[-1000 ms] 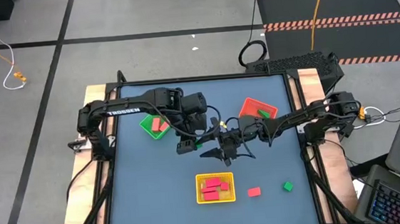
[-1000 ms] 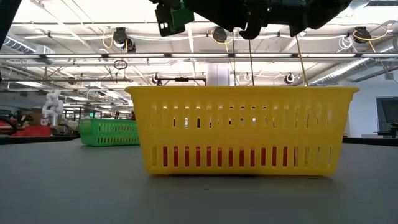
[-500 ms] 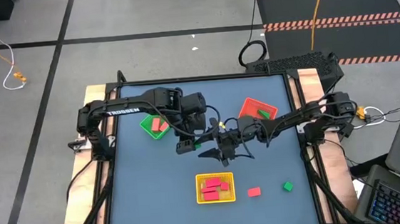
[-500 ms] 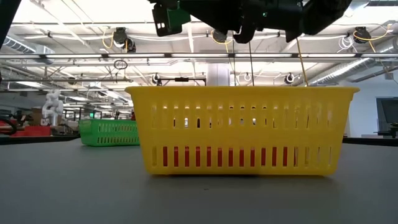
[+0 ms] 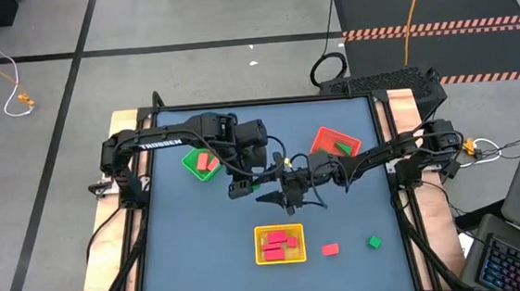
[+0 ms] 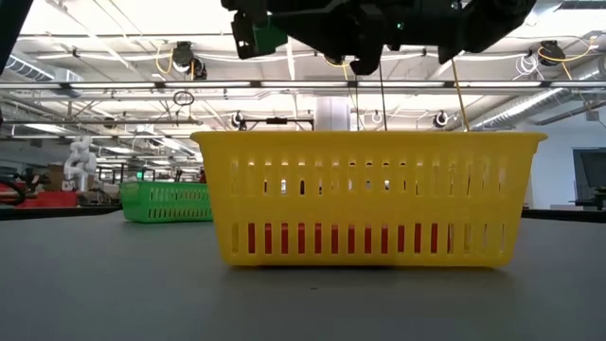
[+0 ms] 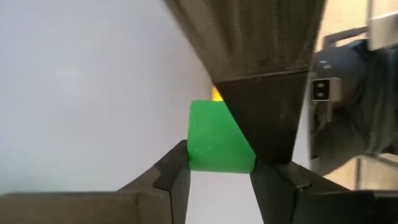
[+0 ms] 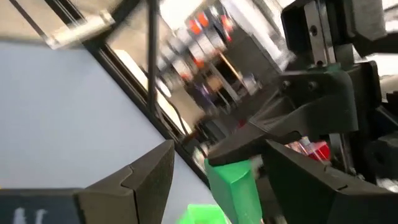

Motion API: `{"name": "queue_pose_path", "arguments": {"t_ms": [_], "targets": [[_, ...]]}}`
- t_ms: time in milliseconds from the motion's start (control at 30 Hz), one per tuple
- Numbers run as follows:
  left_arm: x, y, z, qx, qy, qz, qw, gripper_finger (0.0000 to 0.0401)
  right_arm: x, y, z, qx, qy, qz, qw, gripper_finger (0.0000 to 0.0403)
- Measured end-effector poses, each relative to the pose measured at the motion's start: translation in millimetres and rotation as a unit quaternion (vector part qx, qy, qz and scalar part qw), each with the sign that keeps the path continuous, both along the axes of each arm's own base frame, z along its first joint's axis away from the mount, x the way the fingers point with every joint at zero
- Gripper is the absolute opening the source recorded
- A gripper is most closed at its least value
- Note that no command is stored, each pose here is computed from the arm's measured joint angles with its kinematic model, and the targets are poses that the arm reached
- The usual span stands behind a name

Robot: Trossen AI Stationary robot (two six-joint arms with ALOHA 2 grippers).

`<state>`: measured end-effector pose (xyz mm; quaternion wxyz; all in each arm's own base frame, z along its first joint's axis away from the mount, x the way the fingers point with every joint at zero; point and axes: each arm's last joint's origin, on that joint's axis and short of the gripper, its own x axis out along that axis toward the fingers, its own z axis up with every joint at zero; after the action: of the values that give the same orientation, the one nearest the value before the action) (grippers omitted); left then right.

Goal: Sort & place blocks by color
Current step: Put the green block into the orange bin

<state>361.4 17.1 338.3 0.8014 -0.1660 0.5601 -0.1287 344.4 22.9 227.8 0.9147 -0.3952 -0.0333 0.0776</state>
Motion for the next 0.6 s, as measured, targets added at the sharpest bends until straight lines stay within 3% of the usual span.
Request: {"name": "queue_pose_path", "arguments": {"t_ms": [133,600], "targets": [[2.3,-4.9,0.3,0.002,-0.011,-0.013,1.000,0.0141,-1.6,-3.0,3.2,0.004,0.004,-0.042,0.999,0.0242],[7.4,-3.2,2.7,-0.006,-0.037,-0.001,0.999,0.0144,-1.9,-1.8,3.0,0.011,0.007,-0.020,1.000,0.0242]]}}
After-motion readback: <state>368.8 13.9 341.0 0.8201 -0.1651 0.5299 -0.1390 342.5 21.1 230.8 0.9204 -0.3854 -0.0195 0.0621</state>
